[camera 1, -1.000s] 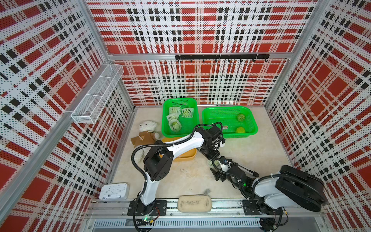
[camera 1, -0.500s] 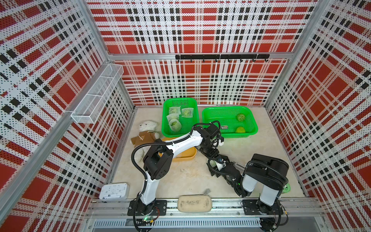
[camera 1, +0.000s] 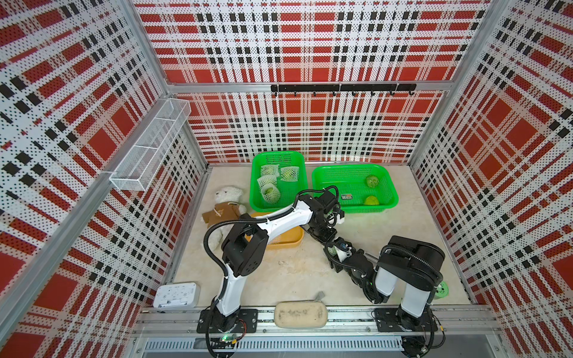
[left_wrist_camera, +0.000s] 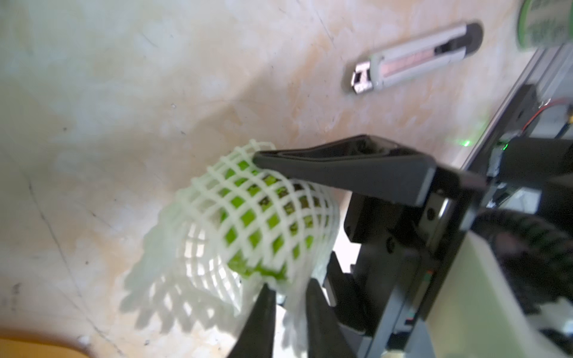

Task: Sleeve custard apples in foam nets
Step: Pick up the custard apple from the center of the board.

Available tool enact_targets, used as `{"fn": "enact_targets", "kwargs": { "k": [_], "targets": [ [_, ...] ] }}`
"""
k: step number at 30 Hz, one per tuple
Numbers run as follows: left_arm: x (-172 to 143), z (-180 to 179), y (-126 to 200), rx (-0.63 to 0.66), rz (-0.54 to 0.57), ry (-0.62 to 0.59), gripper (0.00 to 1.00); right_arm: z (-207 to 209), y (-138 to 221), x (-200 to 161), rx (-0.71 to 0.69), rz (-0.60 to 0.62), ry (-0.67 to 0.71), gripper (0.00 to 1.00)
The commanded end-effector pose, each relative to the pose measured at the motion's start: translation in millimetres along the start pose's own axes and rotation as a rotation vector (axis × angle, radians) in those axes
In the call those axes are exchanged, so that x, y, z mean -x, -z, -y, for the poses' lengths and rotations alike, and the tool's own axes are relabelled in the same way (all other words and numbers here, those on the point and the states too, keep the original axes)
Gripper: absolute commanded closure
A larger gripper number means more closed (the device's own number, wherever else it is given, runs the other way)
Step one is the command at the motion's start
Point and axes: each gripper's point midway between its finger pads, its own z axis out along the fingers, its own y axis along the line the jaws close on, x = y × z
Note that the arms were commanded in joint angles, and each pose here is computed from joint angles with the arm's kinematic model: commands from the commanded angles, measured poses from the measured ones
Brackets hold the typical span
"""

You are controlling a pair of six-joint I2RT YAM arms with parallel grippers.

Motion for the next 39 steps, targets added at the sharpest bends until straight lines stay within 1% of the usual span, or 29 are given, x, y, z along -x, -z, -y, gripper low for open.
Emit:
{"fn": "enact_targets", "kwargs": {
  "k": [1, 2, 3, 4, 8, 10, 11, 14, 15, 17, 18, 22, 26, 31, 35, 39],
  "targets": [
    [12.3, 25.0, 17.9, -0.057, 0.059, -0.04, 0.54, -4.5, 2.0, 1.9, 0.04, 0.001, -0.015, 0.42],
    [15.2, 26.4, 22.8, -0.061, 0.076, -0.04, 0.47, -5.2, 3.2, 3.0, 0.047, 0.004, -0.019, 0.43],
    [19.0, 27.9, 29.7, -0.067, 0.101, -0.043, 0.17, -5.9, 4.6, 4.5, 0.057, 0.006, -0.02, 0.44],
    [22.5, 30.2, 36.6, -0.075, 0.126, -0.049, 0.01, -7.4, 6.1, 6.3, 0.069, 0.008, -0.021, 0.44],
    [37.3, 38.0, 76.1, -0.123, 0.269, -0.067, 0.01, -14.3, 11.1, 13.2, 0.124, -0.006, -0.027, 0.46],
    [41.9, 39.9, 100.1, -0.17, 0.354, -0.065, 0.01, -15.4, 12.9, 15.0, 0.137, -0.034, -0.029, 0.47],
    [43.5, 38.8, 112.3, -0.182, 0.397, -0.066, 0.01, -19.0, 14.7, 17.7, 0.166, -0.044, -0.036, 0.48],
    [41.4, 30.2, 147.1, -0.222, 0.527, -0.056, 0.01, -19.4, 22.3, 30.1, 0.21, -0.07, -0.082, 0.49],
    [37.8, 28.0, 157.4, -0.236, 0.564, -0.062, 0.01, -20.2, 25.7, 39.5, 0.236, -0.075, -0.11, 0.49],
    [29.6, 29.6, 173.1, -0.241, 0.622, -0.101, 0.01, -24.9, 35.7, 51.5, 0.303, -0.115, -0.143, 0.49],
    [23.3, 33.9, 179.6, -0.239, 0.648, -0.138, 0.01, -27.9, 43.0, 60.4, 0.342, -0.129, -0.159, 0.49],
    [0.8, 62.3, 195.7, -0.257, 0.723, -0.324, 0.01, -31.8, 76.3, 87.9, 0.465, -0.208, -0.244, 0.5],
    [-13.0, 88.0, 202.1, -0.264, 0.776, -0.465, 0.01, -43.8, 113.8, 112.5, 0.642, -0.29, -0.335, 0.49],
    [-20.4, 112.2, 195.5, -0.23, 0.777, -0.603, 0.01, -64.4, 152.0, 145.3, 0.83, -0.365, -0.394, 0.5],
    [-26.7, 133.2, 186.6, -0.271, 0.752, -0.689, 0.01, -73.5, 168.1, 166.5, 0.926, -0.397, -0.428, 0.51],
    [-40.1, 150.5, 180.8, -0.332, 0.701, -0.737, 0.0, -72.0, 167.9, 180.2, 0.925, -0.415, -0.438, 0.51]
  ]
}}
